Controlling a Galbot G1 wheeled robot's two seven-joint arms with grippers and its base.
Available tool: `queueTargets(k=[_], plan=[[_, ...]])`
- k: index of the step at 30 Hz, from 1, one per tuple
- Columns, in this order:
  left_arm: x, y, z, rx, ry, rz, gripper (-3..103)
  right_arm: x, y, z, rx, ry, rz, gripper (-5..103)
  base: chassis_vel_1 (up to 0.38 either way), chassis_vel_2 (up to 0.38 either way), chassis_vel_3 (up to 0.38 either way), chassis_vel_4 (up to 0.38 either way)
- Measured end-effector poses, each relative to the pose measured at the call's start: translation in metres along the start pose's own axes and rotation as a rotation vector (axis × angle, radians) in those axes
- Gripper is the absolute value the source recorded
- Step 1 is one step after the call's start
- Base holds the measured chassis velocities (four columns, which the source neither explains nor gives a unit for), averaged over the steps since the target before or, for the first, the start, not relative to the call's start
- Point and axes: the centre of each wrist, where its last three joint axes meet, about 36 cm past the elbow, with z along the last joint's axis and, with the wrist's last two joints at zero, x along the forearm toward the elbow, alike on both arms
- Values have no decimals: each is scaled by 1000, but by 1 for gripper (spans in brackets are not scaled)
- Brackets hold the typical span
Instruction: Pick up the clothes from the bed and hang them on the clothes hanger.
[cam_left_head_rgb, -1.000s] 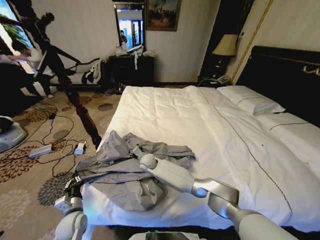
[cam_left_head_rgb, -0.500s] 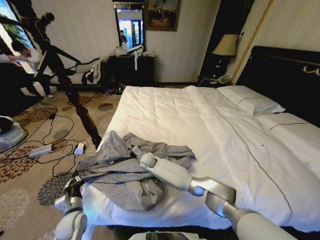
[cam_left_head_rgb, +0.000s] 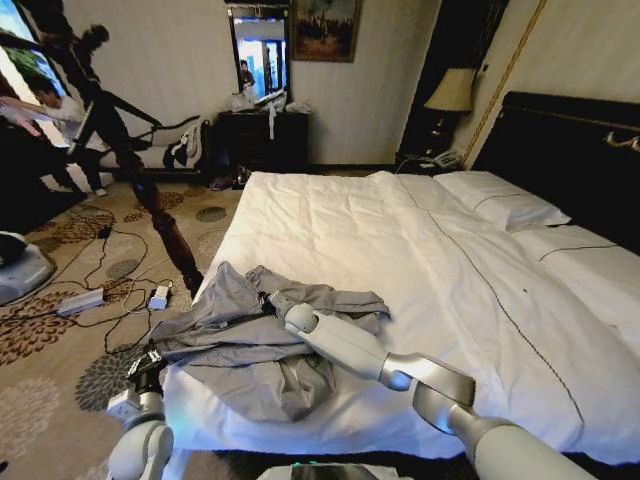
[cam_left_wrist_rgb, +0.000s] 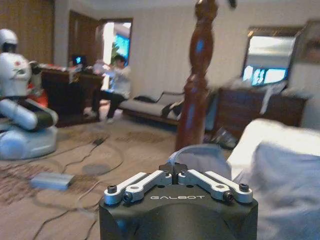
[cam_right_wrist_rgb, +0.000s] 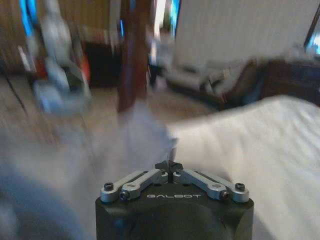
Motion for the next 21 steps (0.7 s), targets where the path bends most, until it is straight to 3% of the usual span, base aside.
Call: queueTargets(k=[2,3,4,6,7,9,13,16,19,21], plan=[[-1,0,-2,2,-6,6,0,3,-1,-6,-25,-22,-8,0,0,0,0,0],[-7,-2,-16,13,-52,47,0,19,-6,-38,-162,-111,-45,0,0,0,0,0],[-11,-4,-27,20,-84,72,0,32,-8,-55,-225,-154,-62,0,0,0,0,0],[-17,-7,-44,30,-132,110,0,51,-16,-74,-291,-204,-72,0,0,0,0,0],[-17,-7,-44,30,-132,110,0,51,-16,-74,-291,-204,-72,0,0,0,0,0],[-25,-17,-79,64,-206,185,0,98,-38,-101,-351,-284,-70,0,0,0,0,0],[-27,-29,-117,107,-263,262,0,145,-67,-119,-338,-338,-41,0,0,0,0,0],[-24,-39,-168,144,-340,361,0,186,-90,-148,-305,-415,-41,0,0,0,0,0],[-26,-41,-192,147,-373,414,0,203,-98,-165,-286,-464,-45,0,0,0,0,0],[-39,-42,-235,114,-425,490,0,232,-108,-203,-258,-549,-33,0,0,0,0,0]])
